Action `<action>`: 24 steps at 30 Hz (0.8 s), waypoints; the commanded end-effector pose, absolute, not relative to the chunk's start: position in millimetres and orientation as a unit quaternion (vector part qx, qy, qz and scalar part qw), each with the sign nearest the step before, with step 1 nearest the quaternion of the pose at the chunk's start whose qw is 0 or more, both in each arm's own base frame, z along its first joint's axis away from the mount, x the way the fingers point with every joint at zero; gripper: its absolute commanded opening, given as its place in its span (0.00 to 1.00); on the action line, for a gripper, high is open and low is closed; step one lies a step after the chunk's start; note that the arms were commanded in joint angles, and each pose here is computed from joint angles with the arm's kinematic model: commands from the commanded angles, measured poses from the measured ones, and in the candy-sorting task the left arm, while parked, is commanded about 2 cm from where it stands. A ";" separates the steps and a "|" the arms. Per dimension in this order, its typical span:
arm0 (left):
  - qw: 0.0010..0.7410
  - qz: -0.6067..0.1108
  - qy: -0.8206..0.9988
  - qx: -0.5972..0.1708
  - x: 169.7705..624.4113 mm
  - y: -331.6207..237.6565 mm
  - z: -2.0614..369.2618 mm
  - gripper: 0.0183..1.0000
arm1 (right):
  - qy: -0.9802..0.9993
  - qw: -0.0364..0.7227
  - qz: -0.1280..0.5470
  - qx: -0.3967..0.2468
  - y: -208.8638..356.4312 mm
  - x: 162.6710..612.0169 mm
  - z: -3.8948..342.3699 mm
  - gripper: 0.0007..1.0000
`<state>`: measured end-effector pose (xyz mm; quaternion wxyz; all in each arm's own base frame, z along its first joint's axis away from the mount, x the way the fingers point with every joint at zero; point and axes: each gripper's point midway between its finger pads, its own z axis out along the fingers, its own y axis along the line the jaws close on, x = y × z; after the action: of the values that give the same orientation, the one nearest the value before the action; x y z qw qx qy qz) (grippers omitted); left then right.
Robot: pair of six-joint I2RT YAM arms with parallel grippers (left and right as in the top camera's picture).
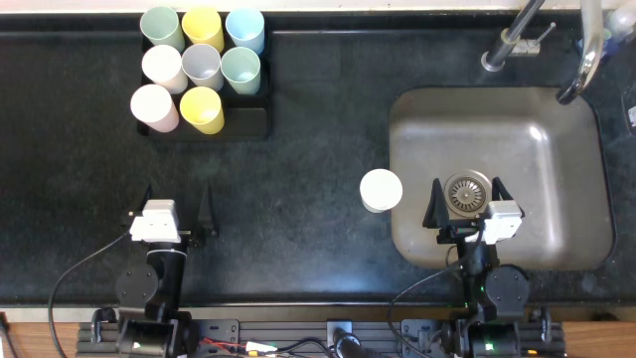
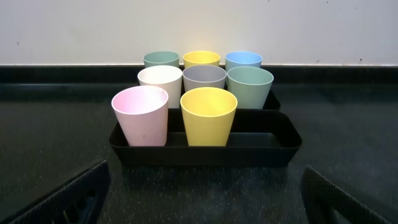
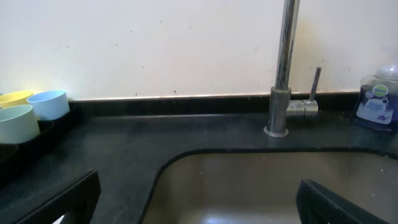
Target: Store Cups
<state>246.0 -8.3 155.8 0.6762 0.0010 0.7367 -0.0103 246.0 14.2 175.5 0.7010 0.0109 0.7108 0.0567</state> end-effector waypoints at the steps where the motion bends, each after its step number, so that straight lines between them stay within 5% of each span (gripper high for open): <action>1: 0.680 -0.009 0.733 0.012 245.6 -10.7 156.9 1.00 | 0.711 0.701 0.058 0.008 15.1 246.3 171.8 1.00; 5: 0.680 -0.009 0.733 0.012 245.6 -10.7 156.9 1.00 | 0.710 0.702 0.057 0.008 15.1 246.3 172.9 1.00; 14: 0.680 -0.009 0.733 0.012 245.6 -10.7 156.9 1.00 | 0.752 0.655 0.074 0.005 20.5 219.5 265.2 1.00; 18: 0.680 -0.009 0.733 0.012 245.6 -10.7 156.9 1.00 | 0.835 0.545 0.073 0.003 24.9 226.4 281.9 1.00; 21: 0.680 -0.009 0.733 0.012 245.6 -10.7 156.9 1.00 | 0.927 0.370 0.064 -0.014 36.7 238.0 254.8 1.00; 24: 0.680 -0.009 0.733 0.012 245.6 -10.7 156.9 1.00 | 0.959 0.276 0.052 -0.027 45.0 253.2 229.1 1.00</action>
<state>245.9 -8.8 156.4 0.6777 0.0021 0.7353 -0.0116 230.5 34.4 252.9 0.3617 -0.0135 0.9302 0.0605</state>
